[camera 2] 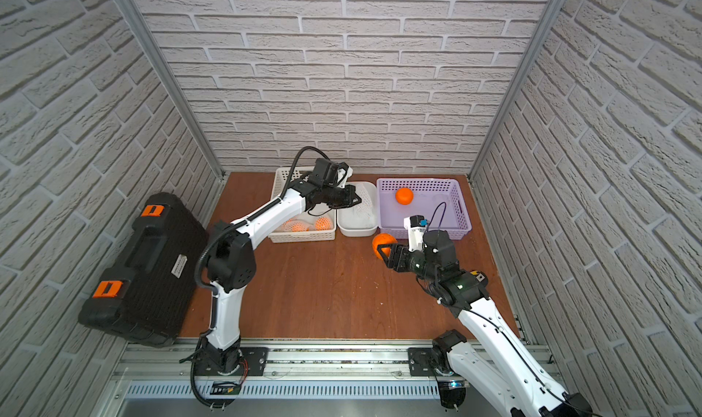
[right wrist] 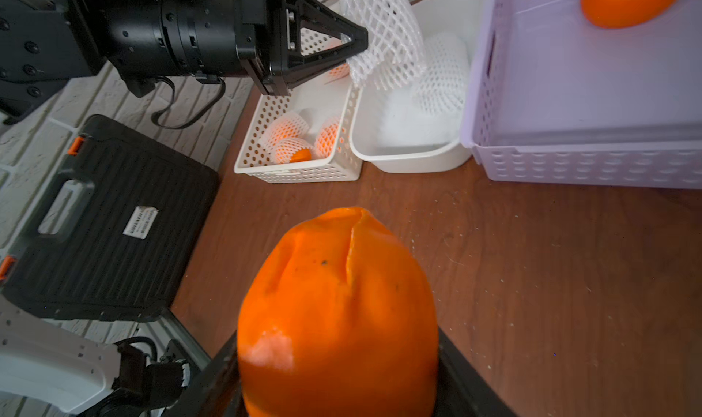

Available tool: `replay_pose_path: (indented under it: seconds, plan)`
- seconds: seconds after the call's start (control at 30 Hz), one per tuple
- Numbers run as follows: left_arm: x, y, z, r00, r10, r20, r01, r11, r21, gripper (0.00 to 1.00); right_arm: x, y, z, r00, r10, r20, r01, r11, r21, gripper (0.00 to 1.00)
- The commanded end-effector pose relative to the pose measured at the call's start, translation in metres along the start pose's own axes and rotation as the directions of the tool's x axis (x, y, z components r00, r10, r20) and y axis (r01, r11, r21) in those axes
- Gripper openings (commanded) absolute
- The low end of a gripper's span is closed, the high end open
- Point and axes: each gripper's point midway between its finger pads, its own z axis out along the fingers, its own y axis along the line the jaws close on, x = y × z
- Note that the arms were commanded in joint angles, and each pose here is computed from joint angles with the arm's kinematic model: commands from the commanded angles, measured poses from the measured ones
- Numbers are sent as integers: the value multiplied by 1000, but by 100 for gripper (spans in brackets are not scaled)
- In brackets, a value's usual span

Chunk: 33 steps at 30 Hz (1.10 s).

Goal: Remove foam nets from oranges
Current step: Place the foam net into the storage box.

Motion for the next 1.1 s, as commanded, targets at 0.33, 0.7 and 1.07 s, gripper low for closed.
replay_pose_path:
  seconds: [0.33, 0.7, 1.07]
  plan:
    - [5, 58, 34, 990, -37, -136, 8, 977, -212, 75, -28, -41, -4, 998, 17, 64, -31, 974, 223, 44]
    - [5, 32, 10, 994, 30, -102, -53, 972, -228, 88, -62, -75, 11, 991, 84, 101, -117, 918, 378, 45]
    - [5, -1, 0, 998, -33, 52, 42, 979, -200, 84, -90, -75, 24, 988, 98, 122, -138, 913, 384, 45]
